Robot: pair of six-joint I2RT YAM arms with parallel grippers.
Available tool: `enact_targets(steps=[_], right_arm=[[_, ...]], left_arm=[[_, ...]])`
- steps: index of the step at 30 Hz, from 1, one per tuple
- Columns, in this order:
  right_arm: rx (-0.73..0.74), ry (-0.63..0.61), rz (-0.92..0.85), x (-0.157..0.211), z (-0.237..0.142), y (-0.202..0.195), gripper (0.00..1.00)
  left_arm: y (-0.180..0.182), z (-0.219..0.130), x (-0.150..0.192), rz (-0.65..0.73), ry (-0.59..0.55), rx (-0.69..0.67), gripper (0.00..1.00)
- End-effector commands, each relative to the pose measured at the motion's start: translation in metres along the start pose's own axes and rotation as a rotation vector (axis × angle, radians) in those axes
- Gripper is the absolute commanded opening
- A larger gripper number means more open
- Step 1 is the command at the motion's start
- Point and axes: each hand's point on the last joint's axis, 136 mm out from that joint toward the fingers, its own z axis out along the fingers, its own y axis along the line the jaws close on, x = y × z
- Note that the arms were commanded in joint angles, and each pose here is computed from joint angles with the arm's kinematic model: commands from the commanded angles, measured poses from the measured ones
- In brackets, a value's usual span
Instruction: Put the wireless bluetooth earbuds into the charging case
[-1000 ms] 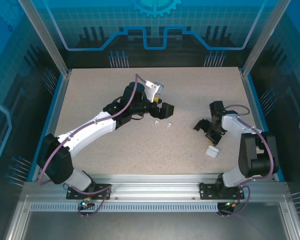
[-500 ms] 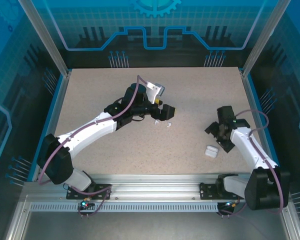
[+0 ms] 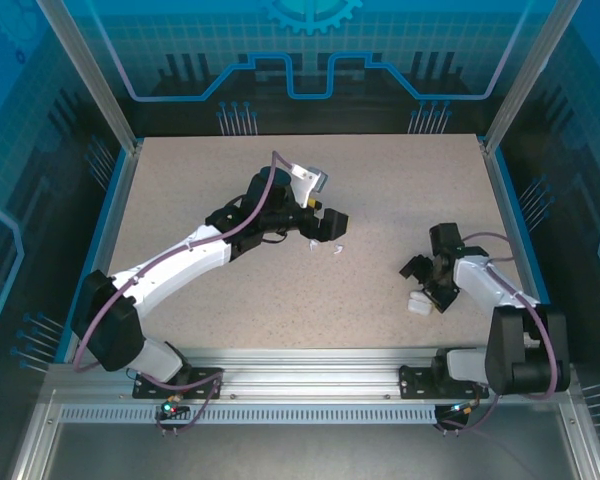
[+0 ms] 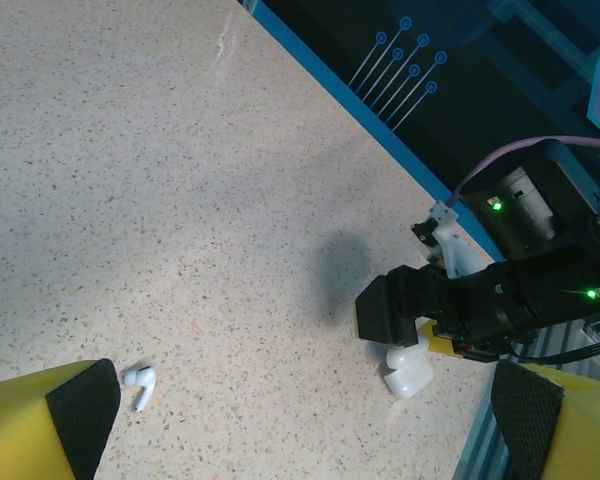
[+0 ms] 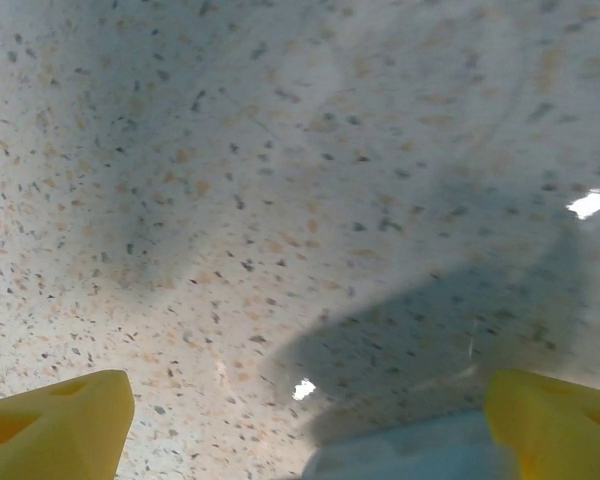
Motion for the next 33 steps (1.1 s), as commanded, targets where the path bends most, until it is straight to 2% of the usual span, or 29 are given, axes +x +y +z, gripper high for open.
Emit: enact_targets(steps=[1, 10, 12, 16, 19, 24, 29, 33], right_arm=[[-0.100, 0.021, -0.094, -0.001, 0.002, 0.033, 0.89], [-0.143, 0.066, -0.343, 0.036, 0.007, 0.112, 0.88], [-0.155, 0.049, -0.417, 0.046, 0.004, 0.143, 0.89], [-0.045, -0.069, -0.516, 0.046, -0.015, 0.165, 0.92], [0.075, -0.158, -0.514, 0.040, -0.038, 0.148, 0.92], [0.279, -0.218, -0.434, 0.034, -0.055, 0.081, 0.89], [0.383, -0.229, -0.439, 0.035, -0.058, 0.044, 0.86], [0.441, -0.238, -0.467, 0.036, -0.060, 0.030, 0.83]], left_arm=[[-0.010, -0.012, -0.012, 0.028, -0.034, -0.002, 0.99], [-0.013, -0.020, -0.009, 0.020, -0.041, -0.004, 0.99], [-0.013, -0.022, -0.008, 0.018, -0.043, -0.005, 0.99], [-0.016, -0.027, -0.007, 0.018, -0.047, -0.007, 0.99], [-0.017, -0.032, -0.007, 0.020, -0.052, -0.010, 0.99], [-0.017, -0.037, -0.008, 0.023, -0.076, -0.022, 0.99], [-0.018, -0.040, -0.010, 0.027, -0.092, -0.015, 0.99], [-0.020, -0.041, -0.012, 0.030, -0.096, -0.007, 0.99]])
